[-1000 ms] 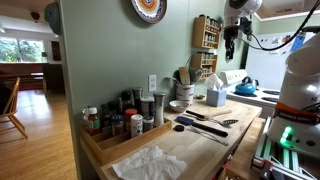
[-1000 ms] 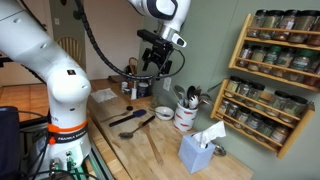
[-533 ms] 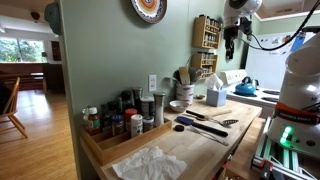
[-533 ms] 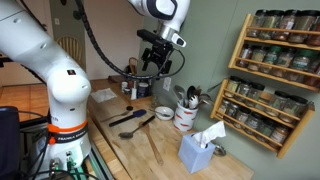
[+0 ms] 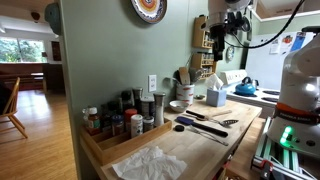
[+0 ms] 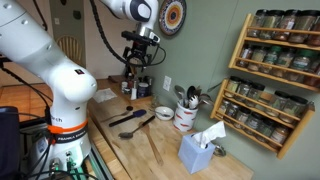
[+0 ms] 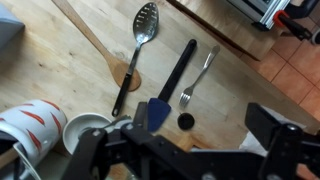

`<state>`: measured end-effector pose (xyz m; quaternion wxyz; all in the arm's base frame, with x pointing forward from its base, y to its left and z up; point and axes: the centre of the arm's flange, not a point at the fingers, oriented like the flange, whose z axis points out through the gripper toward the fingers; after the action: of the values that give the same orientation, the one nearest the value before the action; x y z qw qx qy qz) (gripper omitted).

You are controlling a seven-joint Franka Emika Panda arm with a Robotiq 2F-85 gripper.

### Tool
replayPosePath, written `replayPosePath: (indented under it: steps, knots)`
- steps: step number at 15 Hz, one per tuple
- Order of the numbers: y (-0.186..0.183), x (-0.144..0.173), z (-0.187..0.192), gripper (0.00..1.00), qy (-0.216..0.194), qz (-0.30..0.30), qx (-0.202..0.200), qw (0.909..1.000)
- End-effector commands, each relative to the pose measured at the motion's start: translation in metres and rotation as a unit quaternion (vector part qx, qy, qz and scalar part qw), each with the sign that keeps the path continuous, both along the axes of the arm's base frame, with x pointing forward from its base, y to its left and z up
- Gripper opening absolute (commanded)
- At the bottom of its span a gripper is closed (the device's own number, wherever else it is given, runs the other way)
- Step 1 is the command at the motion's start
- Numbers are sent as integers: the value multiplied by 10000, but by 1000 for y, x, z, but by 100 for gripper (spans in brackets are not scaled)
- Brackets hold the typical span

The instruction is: Pick up the black lid near the fork and put it on the clear spice bottle top which is near the wall socket

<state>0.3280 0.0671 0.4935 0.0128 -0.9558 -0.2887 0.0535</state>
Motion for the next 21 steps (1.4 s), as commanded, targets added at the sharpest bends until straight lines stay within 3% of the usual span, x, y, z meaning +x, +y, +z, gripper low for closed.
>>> replayPosePath:
  steps: [1,4,6,7,12,13,17,21]
  knots:
    - [60,16,-13,100,-364,967,-104,9946]
    - [94,29,-21,100,-948,1688,99,9810]
    - [78,41,-35,100,-1329,1917,585,9706]
    - [94,28,-16,100,-1201,1647,190,9788]
    - [78,43,-27,100,-1319,1787,404,9742]
    - [84,42,-35,100,-1299,1966,434,9709]
    - [87,37,-84,100,-1076,1930,358,9746]
    - [98,29,-135,100,-1057,2046,341,9725]
